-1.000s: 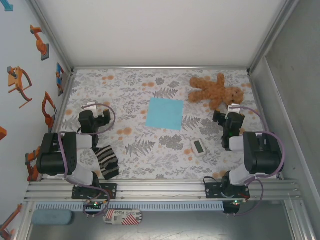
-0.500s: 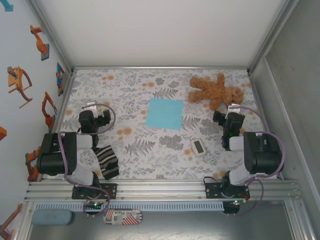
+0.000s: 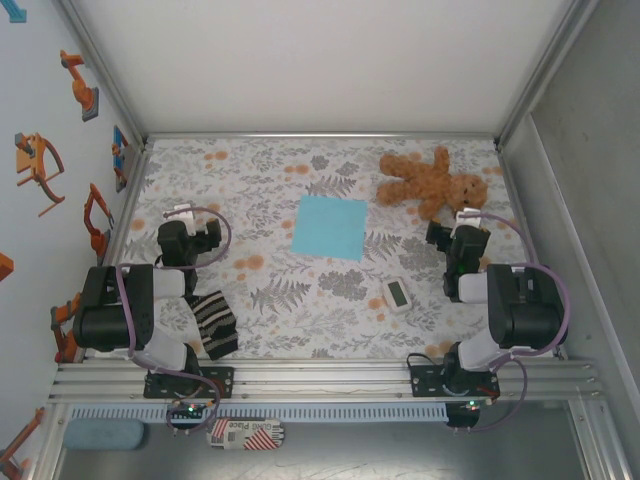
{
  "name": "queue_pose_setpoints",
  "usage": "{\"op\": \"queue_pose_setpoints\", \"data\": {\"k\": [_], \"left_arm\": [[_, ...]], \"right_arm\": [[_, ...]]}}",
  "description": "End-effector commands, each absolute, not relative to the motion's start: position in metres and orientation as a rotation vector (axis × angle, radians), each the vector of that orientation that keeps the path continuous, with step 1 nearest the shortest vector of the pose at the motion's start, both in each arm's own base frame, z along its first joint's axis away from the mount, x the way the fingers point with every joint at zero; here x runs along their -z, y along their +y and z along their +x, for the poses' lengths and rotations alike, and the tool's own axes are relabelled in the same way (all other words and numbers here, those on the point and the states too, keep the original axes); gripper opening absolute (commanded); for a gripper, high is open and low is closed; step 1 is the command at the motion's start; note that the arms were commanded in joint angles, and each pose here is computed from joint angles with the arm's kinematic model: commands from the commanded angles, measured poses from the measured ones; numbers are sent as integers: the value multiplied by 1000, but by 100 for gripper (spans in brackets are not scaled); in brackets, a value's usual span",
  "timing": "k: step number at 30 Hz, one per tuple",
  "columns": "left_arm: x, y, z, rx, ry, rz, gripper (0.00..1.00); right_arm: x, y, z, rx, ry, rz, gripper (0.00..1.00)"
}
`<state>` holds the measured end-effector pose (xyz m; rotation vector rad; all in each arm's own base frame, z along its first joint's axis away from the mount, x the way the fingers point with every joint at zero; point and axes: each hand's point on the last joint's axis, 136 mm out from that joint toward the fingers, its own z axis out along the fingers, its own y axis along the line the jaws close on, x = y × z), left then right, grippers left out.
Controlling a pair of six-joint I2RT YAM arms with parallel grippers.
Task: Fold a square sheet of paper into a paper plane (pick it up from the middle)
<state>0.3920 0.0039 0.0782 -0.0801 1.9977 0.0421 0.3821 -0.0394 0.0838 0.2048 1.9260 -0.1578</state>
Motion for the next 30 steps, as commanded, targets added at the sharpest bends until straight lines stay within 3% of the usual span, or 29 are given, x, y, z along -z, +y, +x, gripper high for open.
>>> {"op": "queue_pose_setpoints", "data": {"k": [1, 7, 15, 20, 27, 30], "left_arm": [[-103, 8, 391, -95, 1944, -94, 96], [-137, 21, 372, -137, 2022, -261, 96], [-187, -27, 353, 202, 2118, -361, 96], [-193, -60, 353, 476, 2140, -391, 96], [-174, -87, 356, 630, 2247, -385, 96], [-166, -98, 356, 688, 2284, -371, 96]], "right_arm": [[-107, -45, 373, 183, 1831, 233, 98], [-145, -64, 350, 273, 1791, 361, 98], [-176, -42, 349, 61, 2100, 535, 99], [-172, 28, 362, -318, 2254, 431, 98], [-163, 140, 375, -585, 2378, 253, 95], [-146, 189, 383, -696, 2422, 201, 87]]}}
